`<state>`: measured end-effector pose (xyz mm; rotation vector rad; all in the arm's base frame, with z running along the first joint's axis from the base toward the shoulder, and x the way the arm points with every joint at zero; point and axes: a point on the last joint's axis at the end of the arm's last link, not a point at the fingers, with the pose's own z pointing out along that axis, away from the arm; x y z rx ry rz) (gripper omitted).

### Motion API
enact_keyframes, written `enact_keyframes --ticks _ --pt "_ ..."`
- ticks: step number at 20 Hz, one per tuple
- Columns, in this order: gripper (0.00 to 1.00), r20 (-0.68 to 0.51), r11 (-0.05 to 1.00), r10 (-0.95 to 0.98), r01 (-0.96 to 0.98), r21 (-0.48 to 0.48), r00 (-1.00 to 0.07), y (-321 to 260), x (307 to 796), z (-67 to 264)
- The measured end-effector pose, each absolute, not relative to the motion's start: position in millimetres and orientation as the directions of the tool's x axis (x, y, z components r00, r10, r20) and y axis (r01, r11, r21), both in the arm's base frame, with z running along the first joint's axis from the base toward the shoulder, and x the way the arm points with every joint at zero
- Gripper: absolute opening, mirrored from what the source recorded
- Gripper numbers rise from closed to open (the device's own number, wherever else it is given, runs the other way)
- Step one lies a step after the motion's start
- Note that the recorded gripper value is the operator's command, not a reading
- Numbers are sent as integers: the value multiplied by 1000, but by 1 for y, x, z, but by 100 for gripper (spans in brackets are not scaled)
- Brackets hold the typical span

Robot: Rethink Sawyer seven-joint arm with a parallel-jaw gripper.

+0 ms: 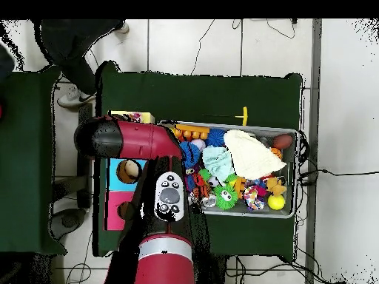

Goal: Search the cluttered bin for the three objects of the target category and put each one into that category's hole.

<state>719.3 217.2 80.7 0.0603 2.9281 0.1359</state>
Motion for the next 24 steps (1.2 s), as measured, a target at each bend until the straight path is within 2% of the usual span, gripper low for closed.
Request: enact_keyframes --ticks 24 --pt "0 -201 993 59 37 108 -978 215 720 81"
